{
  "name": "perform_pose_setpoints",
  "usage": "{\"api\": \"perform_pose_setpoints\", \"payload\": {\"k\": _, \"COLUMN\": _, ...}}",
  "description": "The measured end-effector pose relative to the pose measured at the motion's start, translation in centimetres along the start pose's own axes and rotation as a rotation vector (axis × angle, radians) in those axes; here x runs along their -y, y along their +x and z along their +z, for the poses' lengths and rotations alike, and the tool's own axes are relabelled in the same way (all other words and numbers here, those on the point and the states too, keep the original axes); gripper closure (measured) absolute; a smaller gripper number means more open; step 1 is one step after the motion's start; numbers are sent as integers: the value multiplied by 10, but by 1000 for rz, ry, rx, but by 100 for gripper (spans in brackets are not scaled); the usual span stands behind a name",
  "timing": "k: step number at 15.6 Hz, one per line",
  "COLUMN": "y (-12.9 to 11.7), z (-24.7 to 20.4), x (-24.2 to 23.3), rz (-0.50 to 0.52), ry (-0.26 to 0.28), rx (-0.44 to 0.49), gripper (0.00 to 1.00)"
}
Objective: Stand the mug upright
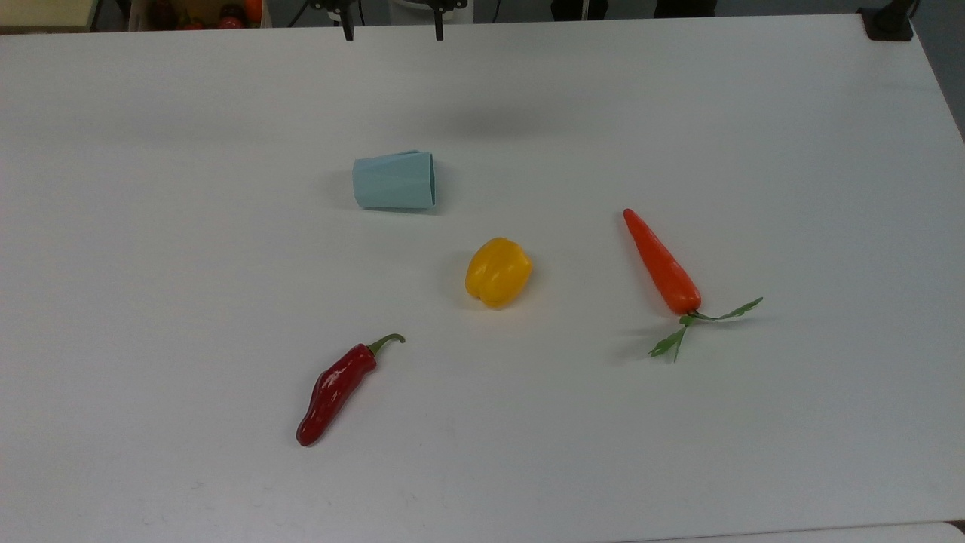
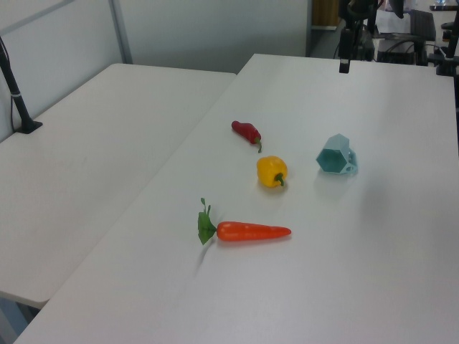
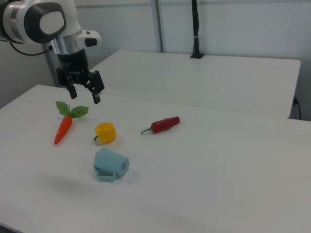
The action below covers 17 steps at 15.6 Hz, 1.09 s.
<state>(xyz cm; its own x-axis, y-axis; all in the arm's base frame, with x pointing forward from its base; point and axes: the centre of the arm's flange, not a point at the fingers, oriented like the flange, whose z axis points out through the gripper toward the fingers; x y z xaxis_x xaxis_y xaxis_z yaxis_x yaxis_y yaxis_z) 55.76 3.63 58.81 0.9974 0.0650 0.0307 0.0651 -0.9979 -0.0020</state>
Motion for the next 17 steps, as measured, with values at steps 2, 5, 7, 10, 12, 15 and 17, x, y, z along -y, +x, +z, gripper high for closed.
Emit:
{"api": "perform_pose_setpoints", "payload": {"k": 2, "y": 0, "z": 0, "x": 1, "rz": -1, "ry": 0, "rx": 0, "gripper": 0}}
{"api": "perform_pose_setpoints", "payload": {"k": 5, "y": -1, "z": 3, "x": 22, "rz": -38, "ry": -67, "rx": 4, "gripper": 0}}
{"api": "perform_pose_setpoints", "payload": {"k": 7, "y": -5, "z": 21, "x": 56, "rz": -25, "ry": -179, "rx": 20, "gripper": 0}}
{"api": "perform_pose_setpoints", "payload": {"k": 10, "y": -11, "z": 49, "x": 87, "rz": -22, "ry": -260, "rx": 41, "gripper": 0}}
{"api": "perform_pose_setpoints", "payload": {"k": 12, "y": -13, "z": 67, "x": 96, "rz": -12, "ry": -317, "rx": 53, "gripper": 0}}
{"api": "perform_pose_setpoints", "payload": {"k": 15, "y": -10, "z": 102, "x": 109, "rz": 52, "ry": -413, "rx": 40, "gripper": 0}}
{"api": "perform_pose_setpoints", "payload": {"k": 17, "y": -5, "z": 132, "x": 120, "rz": 87, "ry": -461, "rx": 9, "gripper": 0}}
